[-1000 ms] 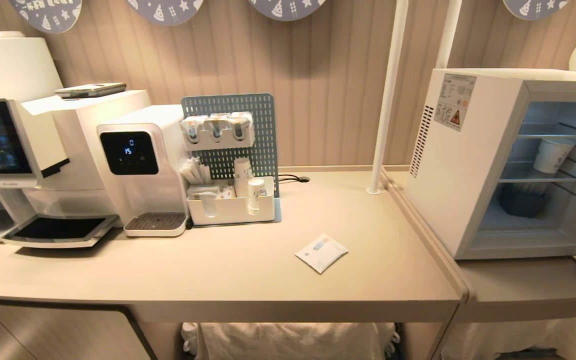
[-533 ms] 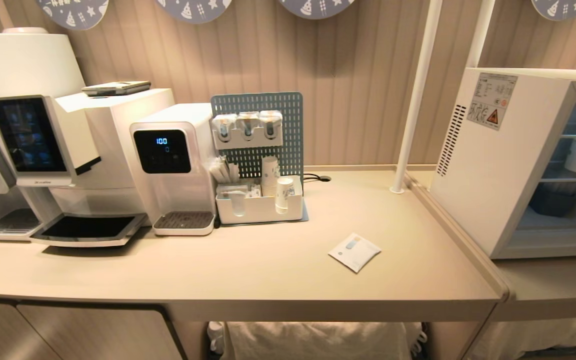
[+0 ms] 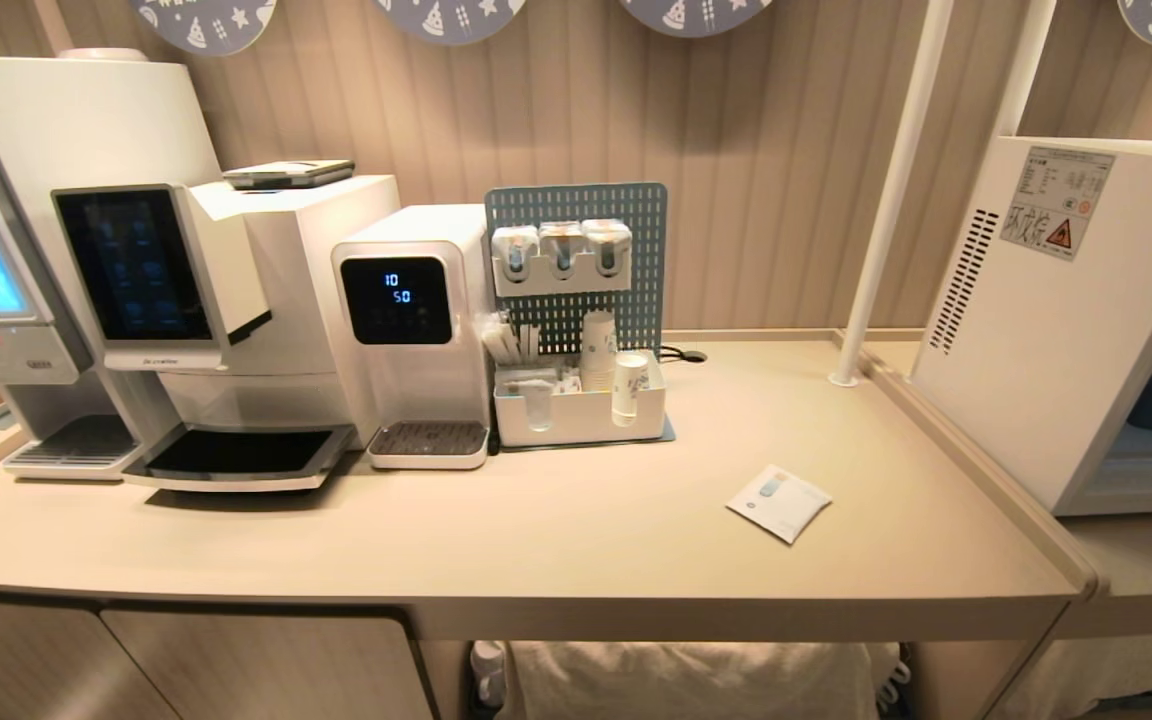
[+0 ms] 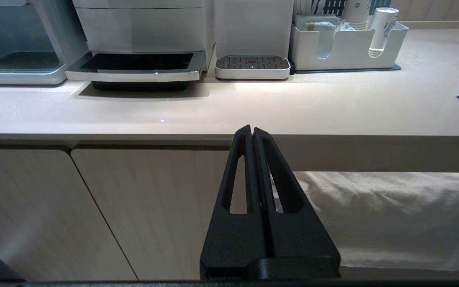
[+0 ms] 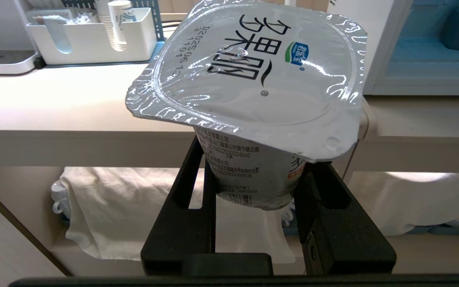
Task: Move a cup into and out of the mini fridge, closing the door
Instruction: Place the yoghurt on the table
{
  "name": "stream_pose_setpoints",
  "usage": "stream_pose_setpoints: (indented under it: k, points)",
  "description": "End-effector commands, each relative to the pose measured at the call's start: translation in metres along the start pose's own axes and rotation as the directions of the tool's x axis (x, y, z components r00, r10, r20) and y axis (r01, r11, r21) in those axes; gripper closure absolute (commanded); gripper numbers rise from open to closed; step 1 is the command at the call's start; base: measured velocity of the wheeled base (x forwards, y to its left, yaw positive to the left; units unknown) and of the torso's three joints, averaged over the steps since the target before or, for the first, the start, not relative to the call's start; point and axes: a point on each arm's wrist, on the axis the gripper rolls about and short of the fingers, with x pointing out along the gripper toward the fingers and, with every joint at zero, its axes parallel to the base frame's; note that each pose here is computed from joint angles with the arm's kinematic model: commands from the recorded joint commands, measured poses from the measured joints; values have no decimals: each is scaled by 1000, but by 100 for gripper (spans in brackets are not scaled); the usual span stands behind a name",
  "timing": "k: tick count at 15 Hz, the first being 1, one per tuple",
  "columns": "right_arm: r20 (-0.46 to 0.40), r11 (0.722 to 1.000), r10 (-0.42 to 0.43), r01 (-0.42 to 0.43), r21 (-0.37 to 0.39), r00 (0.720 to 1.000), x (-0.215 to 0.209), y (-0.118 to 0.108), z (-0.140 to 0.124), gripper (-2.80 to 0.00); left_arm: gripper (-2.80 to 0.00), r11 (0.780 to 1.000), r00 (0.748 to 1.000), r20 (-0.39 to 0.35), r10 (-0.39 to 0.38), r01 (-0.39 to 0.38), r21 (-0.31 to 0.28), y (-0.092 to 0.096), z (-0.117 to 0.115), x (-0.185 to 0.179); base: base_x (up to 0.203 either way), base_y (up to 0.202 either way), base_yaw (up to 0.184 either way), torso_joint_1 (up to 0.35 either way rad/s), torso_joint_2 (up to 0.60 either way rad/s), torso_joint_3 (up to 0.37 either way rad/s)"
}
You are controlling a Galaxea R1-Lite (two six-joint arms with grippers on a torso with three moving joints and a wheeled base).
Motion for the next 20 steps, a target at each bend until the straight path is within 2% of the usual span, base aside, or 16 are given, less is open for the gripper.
stream_pose_setpoints:
  k: [1,3,4,8,10,12,14,16,20]
  points:
    - [8,1000,-1,1,9,1000,0,0,0,0,0,1000,1000,-4,1,-1,0,0,-1,0,0,68,-3,-2,0,9]
    - [56,999,-1,-1,36,998,-5,-1,18,0,0,1000,1000,-4,1,-1,0,0,-1,0,0,0,0,0,0,0]
    - [35,999,3,-5,44,999,-4,-1,27,0,0,1000,1000,-4,1,-1,0,0,-1,0,0,0,0,0,0,0]
    - [-126,996,67,-59,68,990,18,0,45,0,0,1000,1000,-4,1,-1,-2,0,-1,0,0,0,0,0,0,0]
    - [-196,991,95,-74,113,976,39,0,57,0,0,1000,1000,-4,1,-1,-2,0,-1,0,0,0,0,0,0,0]
    - [-288,987,115,-75,145,951,72,0,63,0,0,1000,1000,-4,1,-1,-2,0,-1,0,0,0,0,0,0,0]
    - [-369,982,139,-80,169,919,112,0,63,0,0,1000,1000,-4,1,-1,-2,0,-1,0,0,0,0,0,0,0]
    - [-414,976,178,-106,192,893,155,1,53,0,0,1000,1000,-4,1,-1,-2,0,-1,0,0,0,0,0,0,0]
    - [-381,943,317,-248,221,869,230,8,13,0,0,1000,1000,-4,1,-1,-2,0,-1,0,0,0,0,0,0,0]
